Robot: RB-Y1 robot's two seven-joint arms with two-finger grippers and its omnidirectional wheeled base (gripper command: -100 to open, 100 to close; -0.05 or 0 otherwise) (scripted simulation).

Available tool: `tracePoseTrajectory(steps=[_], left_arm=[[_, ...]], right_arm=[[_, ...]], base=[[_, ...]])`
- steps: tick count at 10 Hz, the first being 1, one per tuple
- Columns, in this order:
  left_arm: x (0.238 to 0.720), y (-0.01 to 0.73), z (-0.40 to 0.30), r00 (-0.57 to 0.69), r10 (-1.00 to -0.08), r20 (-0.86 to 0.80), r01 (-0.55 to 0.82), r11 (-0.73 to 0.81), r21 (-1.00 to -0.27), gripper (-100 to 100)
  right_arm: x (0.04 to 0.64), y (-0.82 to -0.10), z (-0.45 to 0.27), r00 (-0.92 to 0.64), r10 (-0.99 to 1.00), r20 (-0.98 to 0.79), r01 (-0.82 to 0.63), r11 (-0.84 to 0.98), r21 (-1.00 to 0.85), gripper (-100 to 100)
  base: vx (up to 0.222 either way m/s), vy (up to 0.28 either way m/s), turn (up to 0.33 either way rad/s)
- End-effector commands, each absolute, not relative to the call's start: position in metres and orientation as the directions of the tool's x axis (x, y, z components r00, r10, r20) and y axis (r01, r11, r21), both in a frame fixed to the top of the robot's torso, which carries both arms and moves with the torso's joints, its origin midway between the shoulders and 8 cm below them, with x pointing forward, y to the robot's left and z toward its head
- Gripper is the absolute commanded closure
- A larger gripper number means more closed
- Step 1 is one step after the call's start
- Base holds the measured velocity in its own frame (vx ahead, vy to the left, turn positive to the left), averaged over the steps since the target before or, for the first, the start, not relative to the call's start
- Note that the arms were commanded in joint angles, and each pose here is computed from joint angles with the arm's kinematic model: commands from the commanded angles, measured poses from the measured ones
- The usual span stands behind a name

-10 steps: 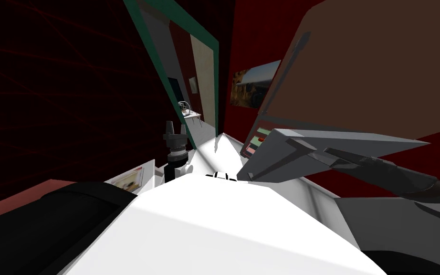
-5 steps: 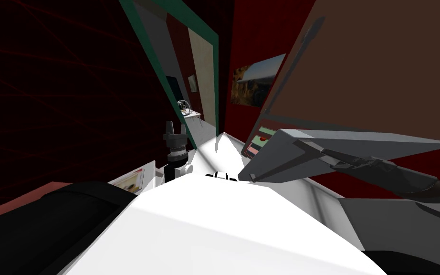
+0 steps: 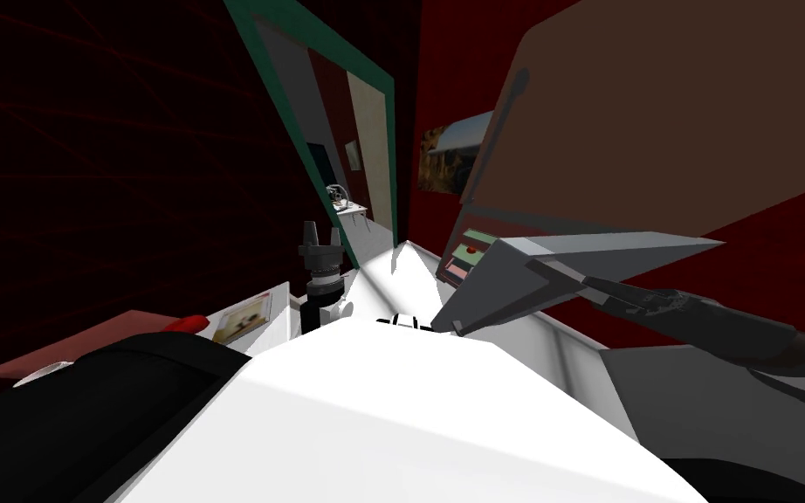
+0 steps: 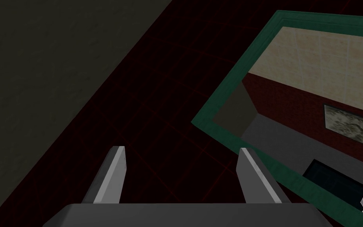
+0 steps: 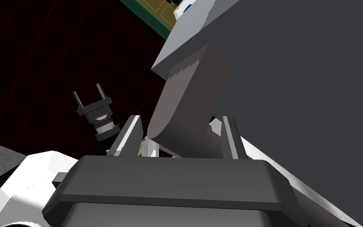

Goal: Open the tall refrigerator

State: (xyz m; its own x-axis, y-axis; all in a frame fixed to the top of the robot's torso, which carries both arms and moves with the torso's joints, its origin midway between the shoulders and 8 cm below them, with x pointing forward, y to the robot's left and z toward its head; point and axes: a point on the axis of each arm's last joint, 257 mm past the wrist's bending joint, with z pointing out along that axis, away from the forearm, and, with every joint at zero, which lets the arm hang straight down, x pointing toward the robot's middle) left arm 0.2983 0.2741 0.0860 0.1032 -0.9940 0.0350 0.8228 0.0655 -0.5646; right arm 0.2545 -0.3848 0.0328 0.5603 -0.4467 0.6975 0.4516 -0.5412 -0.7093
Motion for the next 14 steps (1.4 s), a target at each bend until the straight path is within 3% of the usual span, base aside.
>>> tracePoseTrajectory(steps=[1, 7, 14], left_arm=[[0.298, 0.274, 0.086, 0.103, -0.994, 0.035, 0.823, 0.065, -0.565, 0], [0.298, 0.274, 0.086, 0.103, -0.994, 0.035, 0.823, 0.065, -0.565, 0], [0.298, 0.274, 0.086, 0.103, -0.994, 0.035, 0.823, 0.065, -0.565, 0]], right_arm=[[0.252, -0.380, 0.035, 0.565, -0.436, 0.700, 0.464, -0.533, -0.707, 100], [0.240, -0.358, 0.037, 0.598, -0.383, 0.704, 0.514, -0.490, -0.704, 100], [0.240, -0.358, 0.037, 0.598, -0.383, 0.704, 0.514, -0.490, -0.704, 100]], base=[[-0.089, -0.036, 0.009], [-0.105, -0.055, 0.047], [0.008, 0.004, 0.001]])
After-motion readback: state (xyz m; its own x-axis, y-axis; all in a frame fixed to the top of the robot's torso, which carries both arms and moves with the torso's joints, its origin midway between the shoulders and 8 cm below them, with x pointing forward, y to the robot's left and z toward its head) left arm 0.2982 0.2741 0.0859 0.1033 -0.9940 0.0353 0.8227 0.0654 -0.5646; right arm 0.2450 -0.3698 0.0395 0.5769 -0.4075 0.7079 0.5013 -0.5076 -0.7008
